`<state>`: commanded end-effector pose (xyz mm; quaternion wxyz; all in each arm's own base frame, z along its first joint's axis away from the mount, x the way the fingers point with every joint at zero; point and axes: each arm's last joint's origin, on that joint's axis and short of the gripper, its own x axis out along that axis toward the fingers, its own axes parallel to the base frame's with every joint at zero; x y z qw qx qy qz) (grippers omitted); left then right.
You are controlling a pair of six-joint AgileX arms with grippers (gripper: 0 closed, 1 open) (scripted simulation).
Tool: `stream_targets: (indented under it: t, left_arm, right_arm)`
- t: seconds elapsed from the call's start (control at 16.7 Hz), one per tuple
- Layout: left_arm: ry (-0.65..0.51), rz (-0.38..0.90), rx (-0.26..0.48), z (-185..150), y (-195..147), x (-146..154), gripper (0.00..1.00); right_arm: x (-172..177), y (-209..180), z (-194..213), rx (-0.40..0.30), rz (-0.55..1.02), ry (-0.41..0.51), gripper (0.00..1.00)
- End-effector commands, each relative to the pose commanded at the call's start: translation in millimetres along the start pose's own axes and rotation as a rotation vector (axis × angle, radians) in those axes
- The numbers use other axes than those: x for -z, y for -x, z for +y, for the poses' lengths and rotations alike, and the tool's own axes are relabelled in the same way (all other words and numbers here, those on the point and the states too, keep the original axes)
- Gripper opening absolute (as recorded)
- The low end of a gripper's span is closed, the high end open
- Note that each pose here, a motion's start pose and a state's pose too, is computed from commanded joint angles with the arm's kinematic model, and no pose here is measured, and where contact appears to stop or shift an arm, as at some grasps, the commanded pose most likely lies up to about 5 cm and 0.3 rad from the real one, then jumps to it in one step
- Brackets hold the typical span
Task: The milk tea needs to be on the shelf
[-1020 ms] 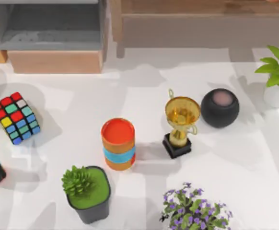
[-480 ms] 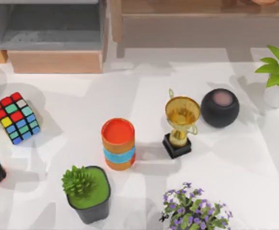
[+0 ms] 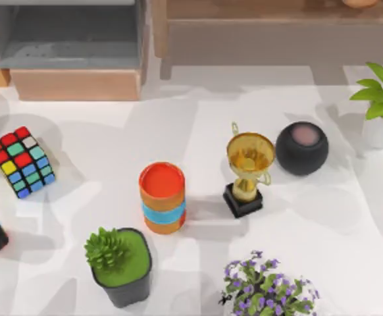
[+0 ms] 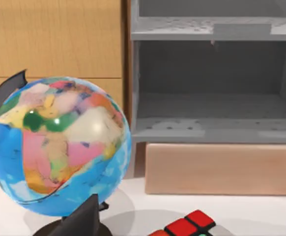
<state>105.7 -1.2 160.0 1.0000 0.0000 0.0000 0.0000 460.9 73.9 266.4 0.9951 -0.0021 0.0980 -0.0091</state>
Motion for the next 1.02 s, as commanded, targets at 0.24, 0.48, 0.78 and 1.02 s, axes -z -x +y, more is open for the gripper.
stream_targets:
  t: [0.24, 0.48, 0.78, 1.02]
  left_arm:
    - [0.0, 0.0, 0.0, 0.0, 0.0, 0.0, 1.0]
    - [0.0, 0.0, 0.0, 0.0, 0.0, 0.0, 1.0]
    - [0.0, 0.0, 0.0, 0.0, 0.0, 0.0, 1.0]
    - [0.0, 0.0, 0.0, 0.0, 0.0, 0.0, 1.0]
  right_arm:
    - [0.0, 0.0, 0.0, 0.0, 0.0, 0.0, 0.45]
    - [0.0, 0.0, 0.0, 0.0, 0.0, 0.0, 0.75]
    - [0.0, 0.0, 0.0, 0.0, 0.0, 0.0, 1.0]
    - [0.0, 0.0, 0.0, 0.0, 0.0, 0.0, 1.0]
